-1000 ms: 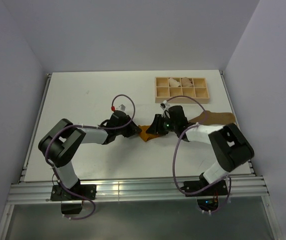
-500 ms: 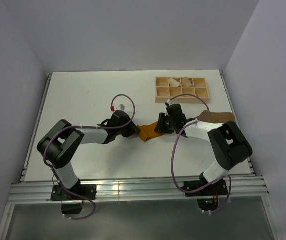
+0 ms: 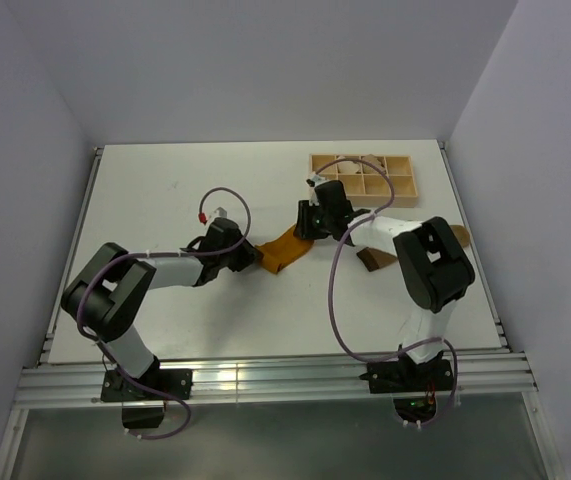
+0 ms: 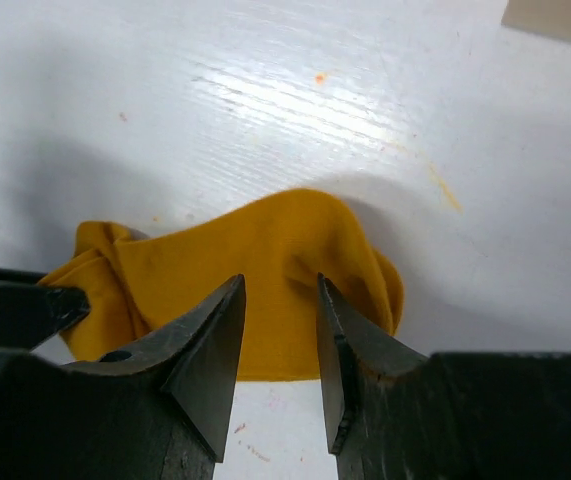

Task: Roll the socks
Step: Roll the sock at the center of the board.

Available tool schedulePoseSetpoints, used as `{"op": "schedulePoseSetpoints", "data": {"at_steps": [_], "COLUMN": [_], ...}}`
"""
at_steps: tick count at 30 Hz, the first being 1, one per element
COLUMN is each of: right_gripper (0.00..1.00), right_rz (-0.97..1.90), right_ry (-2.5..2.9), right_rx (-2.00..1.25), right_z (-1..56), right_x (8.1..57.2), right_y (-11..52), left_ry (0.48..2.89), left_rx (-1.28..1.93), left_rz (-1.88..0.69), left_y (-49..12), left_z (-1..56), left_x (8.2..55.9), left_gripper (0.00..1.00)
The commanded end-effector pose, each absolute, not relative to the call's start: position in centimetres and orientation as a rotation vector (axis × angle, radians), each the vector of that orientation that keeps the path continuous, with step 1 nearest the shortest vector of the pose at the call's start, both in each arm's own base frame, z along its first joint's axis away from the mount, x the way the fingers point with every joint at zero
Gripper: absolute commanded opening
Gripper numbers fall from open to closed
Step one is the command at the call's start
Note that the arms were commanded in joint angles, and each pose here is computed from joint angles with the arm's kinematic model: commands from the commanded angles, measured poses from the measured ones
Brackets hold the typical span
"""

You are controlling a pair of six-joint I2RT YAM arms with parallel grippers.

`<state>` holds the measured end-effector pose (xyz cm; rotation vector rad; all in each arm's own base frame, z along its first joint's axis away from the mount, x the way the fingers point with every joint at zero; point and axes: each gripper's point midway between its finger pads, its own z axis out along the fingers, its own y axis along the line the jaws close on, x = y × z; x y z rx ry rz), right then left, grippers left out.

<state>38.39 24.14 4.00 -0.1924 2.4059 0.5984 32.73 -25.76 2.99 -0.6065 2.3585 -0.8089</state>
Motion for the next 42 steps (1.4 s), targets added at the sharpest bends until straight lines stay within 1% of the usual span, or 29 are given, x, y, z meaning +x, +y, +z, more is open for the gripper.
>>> {"op": "schedulePoseSetpoints", "data": {"at_steps": [1,3,4,5,6,9,12,22,34,36,37,42], "right_gripper": [0.42,0.44,0.45,0.48,0.54,0.63,0.66,0.66,0.65,0.63,0.59,0.52], "right_rz": [0.575,0.531,0.506,0.484,0.43,0.356,0.329,0.319,0.235,0.212,0.201,0.157], "right_ry": [2.254,2.171,2.155,2.135,2.089,2.045,2.026,1.955,1.926,1.92,1.929,1.94], "right_rx": [-0.356,-0.425,-0.457,-0.493,-0.541,-0.637,-0.714,-0.942,-1.031,-1.034,-1.041,-1.034], "right_z": [9.0,11.5,11.6,11.9,12.7,11.9,10.9,7.6,5.2,5.0,4.4,3.4], "right_x": [38.6,37.8,37.0,36.3,35.2,32.7,31.2,29.2,29.2,29.4,29.3,29.3], "right_y": [25.4,25.7,25.7,26.1,26.8,28.5,29.8,32.7,33.9,34.0,33.9,33.6], "left_ry": [2.447,2.441,2.447,2.449,2.451,2.453,2.446,2.444,2.45,2.446,2.441,2.439], "left_rx": [-0.696,-0.712,-0.717,-0.724,-0.727,-0.737,-0.74,-0.716,-0.703,-0.704,-0.705,-0.718], "left_rz": [-0.621,-0.632,-0.629,-0.627,-0.623,-0.622,-0.63,-0.648,-0.663,-0.668,-0.672,-0.7], "left_y": [-22.9,-23.1,-23.1,-23.1,-23.0,-22.9,-22.9,-23.1,-23.3,-23.3,-23.3,-23.6], "left_z": [0.0,0.1,0.0,0.0,0.0,0.1,0.4,1.1,1.4,1.6,1.7,1.9], "left_x": [31.0,31.2,31.2,31.1,31.1,30.9,30.8,30.7,30.6,30.6,30.7,30.5], "left_gripper": [0.0,0.0,0.0,0.0,0.0,0.0,0.0,0.0,0.0,0.0,0.01,0.01]}}
